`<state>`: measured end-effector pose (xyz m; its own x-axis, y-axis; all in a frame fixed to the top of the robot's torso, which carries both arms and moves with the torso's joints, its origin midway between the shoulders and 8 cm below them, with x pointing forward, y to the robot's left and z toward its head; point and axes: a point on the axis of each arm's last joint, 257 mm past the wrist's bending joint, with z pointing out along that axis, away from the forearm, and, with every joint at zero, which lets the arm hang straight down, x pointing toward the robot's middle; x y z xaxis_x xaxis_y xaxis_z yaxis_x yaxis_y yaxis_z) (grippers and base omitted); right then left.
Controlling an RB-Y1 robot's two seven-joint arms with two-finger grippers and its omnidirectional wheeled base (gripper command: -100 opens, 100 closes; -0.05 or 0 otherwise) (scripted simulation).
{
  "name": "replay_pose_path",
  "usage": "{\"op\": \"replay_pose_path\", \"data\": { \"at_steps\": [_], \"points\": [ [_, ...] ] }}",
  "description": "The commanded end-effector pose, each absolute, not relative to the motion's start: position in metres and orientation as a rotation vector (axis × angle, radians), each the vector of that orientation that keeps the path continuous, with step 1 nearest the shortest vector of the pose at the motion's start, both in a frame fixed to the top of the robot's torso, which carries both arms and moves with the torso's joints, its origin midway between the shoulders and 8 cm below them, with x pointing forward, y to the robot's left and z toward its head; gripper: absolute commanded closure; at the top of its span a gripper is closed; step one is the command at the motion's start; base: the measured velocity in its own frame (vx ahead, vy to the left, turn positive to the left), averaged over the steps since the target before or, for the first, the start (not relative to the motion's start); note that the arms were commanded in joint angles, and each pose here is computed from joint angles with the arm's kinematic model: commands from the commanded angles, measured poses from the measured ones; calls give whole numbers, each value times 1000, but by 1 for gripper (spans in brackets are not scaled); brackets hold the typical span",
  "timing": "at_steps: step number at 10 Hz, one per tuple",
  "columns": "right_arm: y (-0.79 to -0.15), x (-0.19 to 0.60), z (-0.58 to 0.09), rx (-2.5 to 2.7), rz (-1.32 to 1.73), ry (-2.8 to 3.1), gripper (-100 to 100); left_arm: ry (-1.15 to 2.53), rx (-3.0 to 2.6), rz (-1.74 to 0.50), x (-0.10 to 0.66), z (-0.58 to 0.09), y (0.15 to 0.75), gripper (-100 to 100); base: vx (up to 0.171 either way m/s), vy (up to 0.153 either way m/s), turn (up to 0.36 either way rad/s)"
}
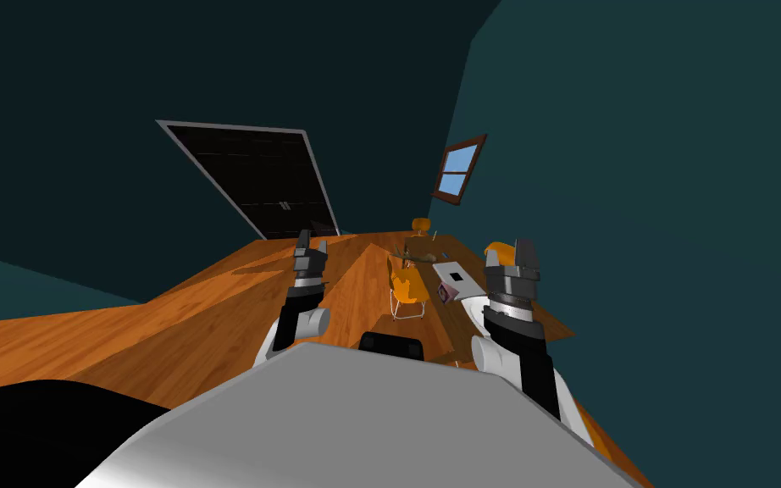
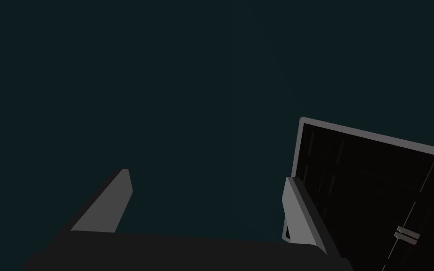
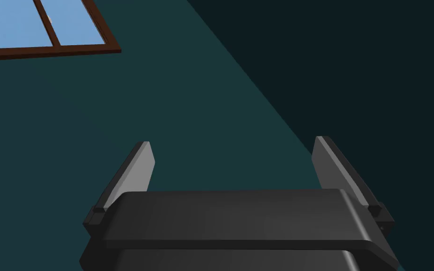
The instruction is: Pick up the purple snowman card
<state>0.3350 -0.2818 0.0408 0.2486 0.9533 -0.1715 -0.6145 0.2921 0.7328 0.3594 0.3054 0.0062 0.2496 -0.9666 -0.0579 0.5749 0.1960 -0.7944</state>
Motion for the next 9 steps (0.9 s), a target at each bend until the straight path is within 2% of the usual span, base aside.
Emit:
{"op": "replay_pose_path", "data": {
  "at_steps": [1,5,8,9],
  "points": [
    [-284,338,26,596,1125,753,-100,647,-742,-1192,359,6,305,0,56,27,139],
    [-307,342,-24,649,999,926,-100,647,-742,-1192,359,6,305,0,126,50,132],
    [-337,335,-79,728,851,1081,-100,647,-742,-1192,359,6,305,0,190,65,217],
    [-337,335,-79,728,851,1081,-100,647,-742,-1192,359,6,305,0,116,24,72]
  ]
}}
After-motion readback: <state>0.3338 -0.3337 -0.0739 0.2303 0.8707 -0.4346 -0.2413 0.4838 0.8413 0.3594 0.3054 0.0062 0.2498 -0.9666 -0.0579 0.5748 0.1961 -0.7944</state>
